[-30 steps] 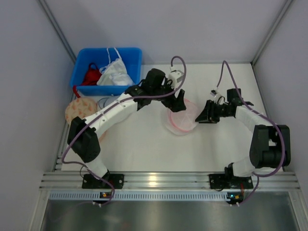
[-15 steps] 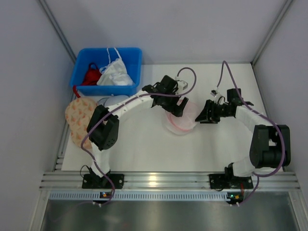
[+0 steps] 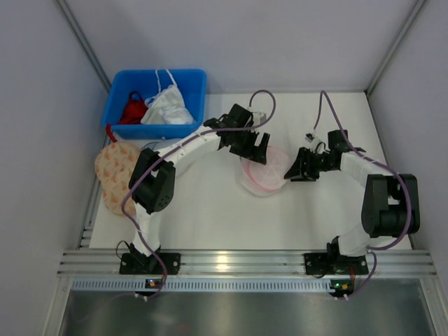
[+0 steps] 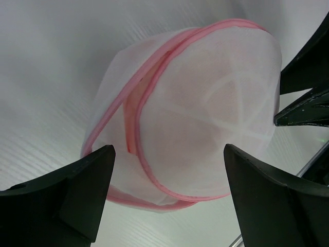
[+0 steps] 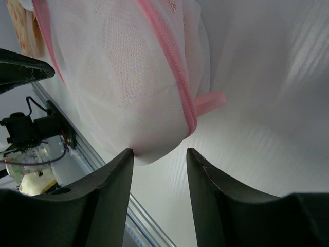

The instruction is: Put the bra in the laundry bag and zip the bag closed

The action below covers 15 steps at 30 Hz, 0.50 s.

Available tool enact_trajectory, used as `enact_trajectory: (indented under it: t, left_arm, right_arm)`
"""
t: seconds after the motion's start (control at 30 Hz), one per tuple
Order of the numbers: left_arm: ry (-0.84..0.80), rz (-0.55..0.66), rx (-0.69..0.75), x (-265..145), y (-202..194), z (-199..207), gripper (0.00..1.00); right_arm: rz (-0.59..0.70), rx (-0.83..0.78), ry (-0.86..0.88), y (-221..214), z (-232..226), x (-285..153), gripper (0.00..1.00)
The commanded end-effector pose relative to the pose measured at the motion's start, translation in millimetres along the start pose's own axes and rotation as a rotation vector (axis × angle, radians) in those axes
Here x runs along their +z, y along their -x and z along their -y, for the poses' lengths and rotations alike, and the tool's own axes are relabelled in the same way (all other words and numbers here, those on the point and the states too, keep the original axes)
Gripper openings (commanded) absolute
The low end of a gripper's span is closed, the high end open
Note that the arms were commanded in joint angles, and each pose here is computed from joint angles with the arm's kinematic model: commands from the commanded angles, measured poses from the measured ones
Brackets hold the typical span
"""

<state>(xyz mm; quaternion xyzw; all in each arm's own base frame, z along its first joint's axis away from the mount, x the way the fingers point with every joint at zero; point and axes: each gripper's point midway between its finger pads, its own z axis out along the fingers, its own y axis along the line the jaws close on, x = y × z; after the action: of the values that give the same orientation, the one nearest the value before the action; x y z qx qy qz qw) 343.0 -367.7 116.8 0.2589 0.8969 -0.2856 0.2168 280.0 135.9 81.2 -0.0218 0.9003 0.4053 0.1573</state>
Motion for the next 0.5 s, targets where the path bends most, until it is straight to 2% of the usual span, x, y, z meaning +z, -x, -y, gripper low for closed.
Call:
enact_trajectory:
  t: [0.0,0.13,0.27,0.37,0.47]
  left_arm:
    - [0.054,0.065,0.000,-8.7,15.8,-4.6,0.93]
    - [0.045,0.043,-0.004,-3.2,8.5,-3.0,0.93]
    - [-0.066,0.020,-0.045,4.1,-0.9,13.1,0.89]
    - [-0.178,0.019,-0.105,1.8,-3.3,26.6,0.83]
    - [-0.253,0.067,-0.141,-10.5,5.4,34.4,0.75]
  right_arm:
    - [0.041,-0.062,-0.001,19.5,2.1,3.3,0.46]
    - [0.025,-0.050,-0.004,20.8,8.9,9.4,0.43]
    - [0.020,-0.051,-0.002,24.3,12.0,13.5,0.41]
    - [0.024,-0.058,0.004,26.9,9.6,13.8,0.40]
    - [0.044,-0.083,0.011,31.1,2.4,9.6,0.40]
